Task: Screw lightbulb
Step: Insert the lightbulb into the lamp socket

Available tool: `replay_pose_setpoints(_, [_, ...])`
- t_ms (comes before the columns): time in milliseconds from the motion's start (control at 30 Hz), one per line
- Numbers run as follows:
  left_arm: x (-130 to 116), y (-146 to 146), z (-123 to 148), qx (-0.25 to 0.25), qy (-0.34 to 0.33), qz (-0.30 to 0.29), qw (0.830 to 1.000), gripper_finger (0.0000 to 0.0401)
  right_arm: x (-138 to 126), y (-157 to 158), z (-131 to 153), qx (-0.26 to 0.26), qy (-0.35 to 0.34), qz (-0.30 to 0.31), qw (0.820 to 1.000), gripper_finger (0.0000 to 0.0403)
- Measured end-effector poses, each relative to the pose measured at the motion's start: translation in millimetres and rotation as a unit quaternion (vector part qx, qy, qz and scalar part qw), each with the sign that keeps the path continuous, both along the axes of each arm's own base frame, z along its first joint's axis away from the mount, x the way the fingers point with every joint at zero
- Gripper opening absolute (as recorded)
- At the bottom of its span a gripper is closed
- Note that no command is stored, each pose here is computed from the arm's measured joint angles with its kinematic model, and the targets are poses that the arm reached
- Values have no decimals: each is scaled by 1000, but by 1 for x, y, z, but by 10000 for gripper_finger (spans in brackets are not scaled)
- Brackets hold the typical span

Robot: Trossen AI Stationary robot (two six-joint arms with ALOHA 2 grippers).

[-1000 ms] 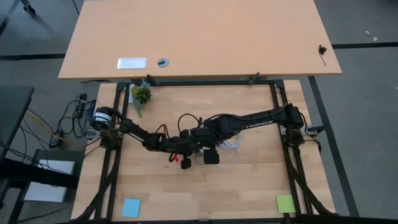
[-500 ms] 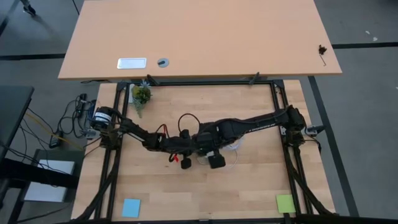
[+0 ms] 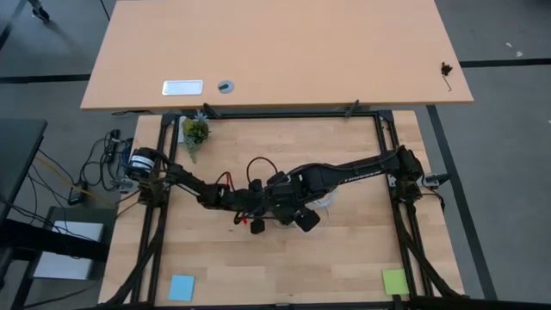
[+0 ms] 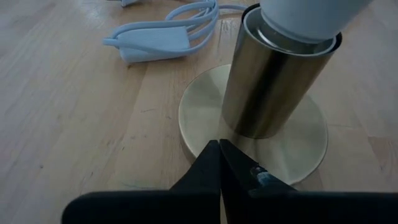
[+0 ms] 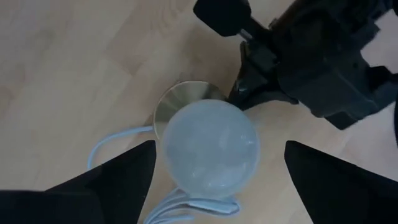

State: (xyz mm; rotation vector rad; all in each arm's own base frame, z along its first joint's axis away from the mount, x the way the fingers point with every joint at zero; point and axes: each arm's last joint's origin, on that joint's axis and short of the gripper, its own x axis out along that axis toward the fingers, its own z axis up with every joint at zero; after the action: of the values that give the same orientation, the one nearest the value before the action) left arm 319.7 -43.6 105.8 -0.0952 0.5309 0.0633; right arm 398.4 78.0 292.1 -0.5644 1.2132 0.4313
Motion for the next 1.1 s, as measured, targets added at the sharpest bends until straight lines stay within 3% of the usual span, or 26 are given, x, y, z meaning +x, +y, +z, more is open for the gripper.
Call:
replay_pose_setpoints(433, [0, 0, 0, 0, 1, 0, 1000, 0, 1, 0, -17, 8, 9, -18, 1000, 336])
replay_pose_setpoints(700, [0, 0, 0, 0, 1, 0, 1000, 0, 2, -5, -17, 29, 9, -113, 993, 285])
replay_pose_setpoints(900, [0, 0, 0, 0, 1, 0, 1000, 0, 2, -6, -17, 62, 9, -229, 971, 268])
replay_pose_setpoints(1100, [0, 0, 0, -1, 0, 0, 1000, 0, 1, -6, -17, 99, 8, -366, 926, 287])
